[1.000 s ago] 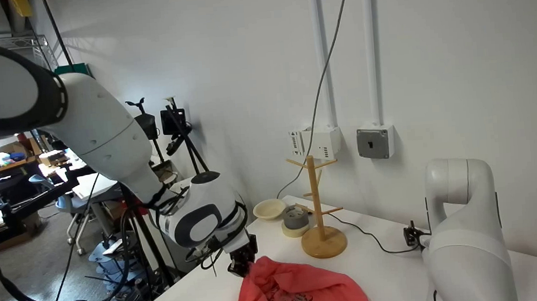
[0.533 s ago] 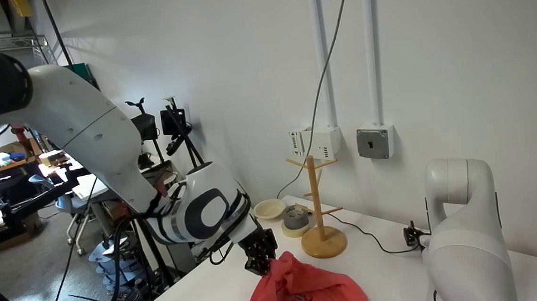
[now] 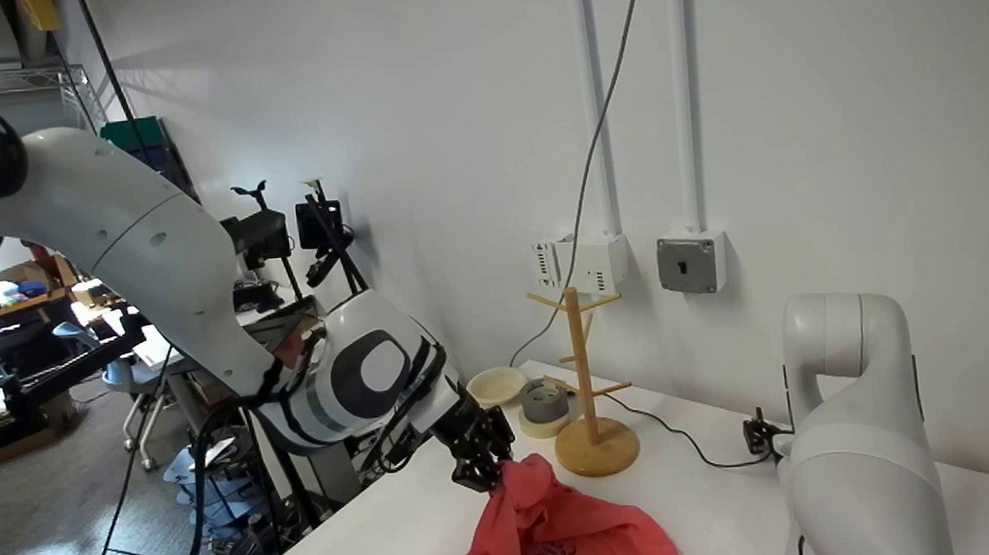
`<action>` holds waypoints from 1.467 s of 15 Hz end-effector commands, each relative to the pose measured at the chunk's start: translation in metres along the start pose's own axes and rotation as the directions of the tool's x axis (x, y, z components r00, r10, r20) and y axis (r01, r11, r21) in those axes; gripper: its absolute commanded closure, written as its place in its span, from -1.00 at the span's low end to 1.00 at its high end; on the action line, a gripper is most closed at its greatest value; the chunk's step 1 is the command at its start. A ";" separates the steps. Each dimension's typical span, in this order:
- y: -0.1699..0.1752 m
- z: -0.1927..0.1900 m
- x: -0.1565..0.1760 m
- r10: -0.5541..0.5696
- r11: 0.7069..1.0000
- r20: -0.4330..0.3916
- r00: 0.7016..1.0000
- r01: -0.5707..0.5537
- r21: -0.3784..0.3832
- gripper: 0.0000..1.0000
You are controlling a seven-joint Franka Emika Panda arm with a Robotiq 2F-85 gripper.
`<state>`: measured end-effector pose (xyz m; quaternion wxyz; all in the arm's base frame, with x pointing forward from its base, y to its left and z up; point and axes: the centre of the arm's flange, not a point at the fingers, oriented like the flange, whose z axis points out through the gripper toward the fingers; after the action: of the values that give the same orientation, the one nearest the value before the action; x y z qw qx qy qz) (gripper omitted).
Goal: Fold the pink object from the left end
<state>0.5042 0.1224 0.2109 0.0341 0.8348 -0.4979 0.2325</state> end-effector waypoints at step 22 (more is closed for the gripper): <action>0.005 -0.003 -0.028 0.046 0.999 0.008 0.999 -0.046 -0.014 0.76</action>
<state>0.4874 0.1439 0.2009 0.0326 0.8237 -0.5188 0.2264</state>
